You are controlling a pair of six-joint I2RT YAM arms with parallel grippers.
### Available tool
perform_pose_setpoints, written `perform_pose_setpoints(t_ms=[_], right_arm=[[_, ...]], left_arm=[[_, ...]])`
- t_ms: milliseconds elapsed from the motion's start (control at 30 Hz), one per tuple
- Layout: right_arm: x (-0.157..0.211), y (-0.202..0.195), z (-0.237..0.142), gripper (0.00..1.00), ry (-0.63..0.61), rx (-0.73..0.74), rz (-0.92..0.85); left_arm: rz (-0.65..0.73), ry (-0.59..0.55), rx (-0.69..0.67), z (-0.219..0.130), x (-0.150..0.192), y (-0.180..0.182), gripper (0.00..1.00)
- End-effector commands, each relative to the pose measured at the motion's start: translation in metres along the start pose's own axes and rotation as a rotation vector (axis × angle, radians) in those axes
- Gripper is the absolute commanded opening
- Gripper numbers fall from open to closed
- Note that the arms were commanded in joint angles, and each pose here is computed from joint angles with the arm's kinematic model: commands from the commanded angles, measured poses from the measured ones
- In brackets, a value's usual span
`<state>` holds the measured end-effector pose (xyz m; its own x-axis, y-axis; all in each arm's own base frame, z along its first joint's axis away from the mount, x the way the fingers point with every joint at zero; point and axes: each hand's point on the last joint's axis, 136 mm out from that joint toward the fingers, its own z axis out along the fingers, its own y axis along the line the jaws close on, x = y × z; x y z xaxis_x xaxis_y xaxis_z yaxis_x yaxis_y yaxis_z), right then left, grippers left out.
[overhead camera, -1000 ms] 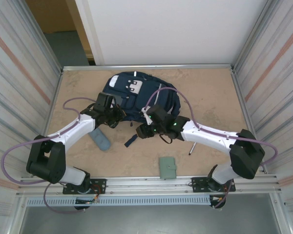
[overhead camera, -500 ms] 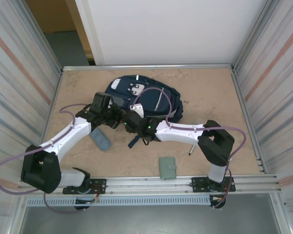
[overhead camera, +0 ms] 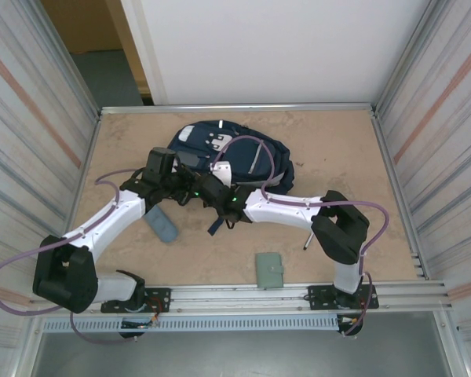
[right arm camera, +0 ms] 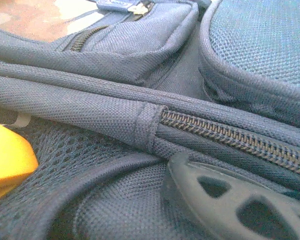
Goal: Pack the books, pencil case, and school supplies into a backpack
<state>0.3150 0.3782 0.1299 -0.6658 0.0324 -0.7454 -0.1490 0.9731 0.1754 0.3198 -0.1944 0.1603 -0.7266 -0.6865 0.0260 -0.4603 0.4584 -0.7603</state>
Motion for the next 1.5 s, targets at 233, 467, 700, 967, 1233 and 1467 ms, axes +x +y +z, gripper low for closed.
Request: perform_pose_setpoints(t_ms=[233,467,700,967,1233,1467], right_arm=[[0.018,-0.023,-0.014,0.0,0.265,-0.138,0.18],[0.035,-0.078,-0.031,0.0,0.424,-0.103,0.154],[0.048,-0.14,-0.052,0.0,0.549,-0.027,0.12],[0.051,-0.195,-0.057,0.0,0.54,0.07,0.097],[0.065,-0.105,-0.044,0.0,0.627,-0.273,0.081],[0.062,-0.032,-0.034,0.0,0.645,-0.403,0.054]], left_arm=[[-0.016,0.027,0.017,-0.006,-0.004,0.002,0.0],[0.048,-0.002,-0.045,0.018,-0.033,0.033,0.0],[0.107,-0.032,-0.136,0.023,-0.056,0.062,0.0],[0.076,-0.032,-0.204,0.03,-0.101,0.073,0.0],[0.074,0.087,-0.221,0.073,-0.147,0.063,0.1],[0.123,0.086,-0.28,0.023,-0.093,0.076,0.29]])
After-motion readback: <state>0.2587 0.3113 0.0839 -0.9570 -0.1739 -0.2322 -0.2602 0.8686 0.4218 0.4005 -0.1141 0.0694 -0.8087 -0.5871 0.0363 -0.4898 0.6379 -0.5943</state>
